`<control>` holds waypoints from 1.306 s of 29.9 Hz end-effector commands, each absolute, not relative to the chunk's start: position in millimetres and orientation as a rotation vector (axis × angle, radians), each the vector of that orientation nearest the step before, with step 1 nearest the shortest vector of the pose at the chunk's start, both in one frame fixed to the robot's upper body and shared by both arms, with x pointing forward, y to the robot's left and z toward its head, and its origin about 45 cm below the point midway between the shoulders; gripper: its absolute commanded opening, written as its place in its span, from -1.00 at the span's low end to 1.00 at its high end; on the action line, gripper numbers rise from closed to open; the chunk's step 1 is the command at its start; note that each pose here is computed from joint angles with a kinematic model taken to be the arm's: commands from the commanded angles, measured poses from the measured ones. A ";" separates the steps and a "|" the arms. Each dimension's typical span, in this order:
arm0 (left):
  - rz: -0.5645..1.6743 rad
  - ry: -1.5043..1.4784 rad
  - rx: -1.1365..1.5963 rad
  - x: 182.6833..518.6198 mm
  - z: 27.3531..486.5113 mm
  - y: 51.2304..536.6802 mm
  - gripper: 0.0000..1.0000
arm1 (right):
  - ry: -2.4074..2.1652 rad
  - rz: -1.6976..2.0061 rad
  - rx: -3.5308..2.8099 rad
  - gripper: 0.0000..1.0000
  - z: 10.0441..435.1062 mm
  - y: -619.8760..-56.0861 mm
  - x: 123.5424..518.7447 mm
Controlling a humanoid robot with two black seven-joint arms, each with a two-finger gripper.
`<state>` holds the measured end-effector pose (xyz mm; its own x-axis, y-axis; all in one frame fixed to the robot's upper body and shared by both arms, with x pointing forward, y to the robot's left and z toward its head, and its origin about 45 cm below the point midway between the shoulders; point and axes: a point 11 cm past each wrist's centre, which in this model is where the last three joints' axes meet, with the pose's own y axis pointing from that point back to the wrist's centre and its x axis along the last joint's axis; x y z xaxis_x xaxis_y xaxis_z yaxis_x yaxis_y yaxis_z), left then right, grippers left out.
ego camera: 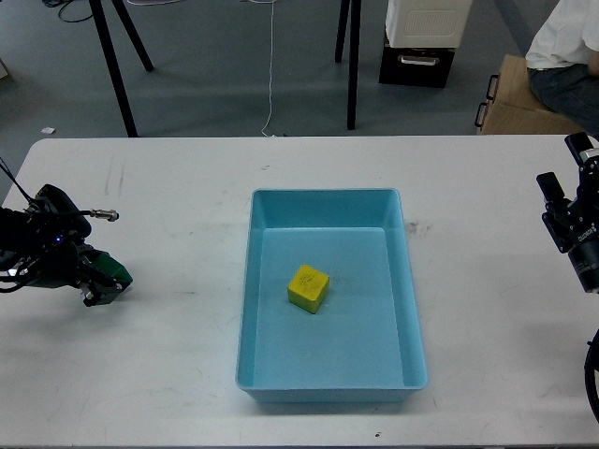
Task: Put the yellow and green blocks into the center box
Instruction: 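Lift the green cube and carry it over the yellow cube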
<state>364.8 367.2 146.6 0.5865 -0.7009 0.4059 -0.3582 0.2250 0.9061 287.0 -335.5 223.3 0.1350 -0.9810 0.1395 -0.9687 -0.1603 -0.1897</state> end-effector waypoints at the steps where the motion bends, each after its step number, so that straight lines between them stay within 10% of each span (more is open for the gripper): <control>1: -0.297 -0.995 1.388 366.7 149.7 369.1 -0.51 | 2.002 -0.356 -2.326 0.97 222.7 -335.7 286.3; 19: -0.286 -1.472 1.204 418.8 309.4 247.6 -0.72 | 2.235 -0.234 -2.209 0.97 197.5 -387.0 250.4; 39: -0.666 -1.632 0.876 360.7 288.5 46.4 -0.68 | 2.431 -0.105 -2.159 0.97 153.2 -424.9 232.9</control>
<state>368.6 53.2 301.1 -0.0995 -0.8105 0.5773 -0.2307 0.5831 0.7789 233.3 -423.5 153.3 -0.1075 -0.9847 0.1369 -0.9934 0.1120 0.0257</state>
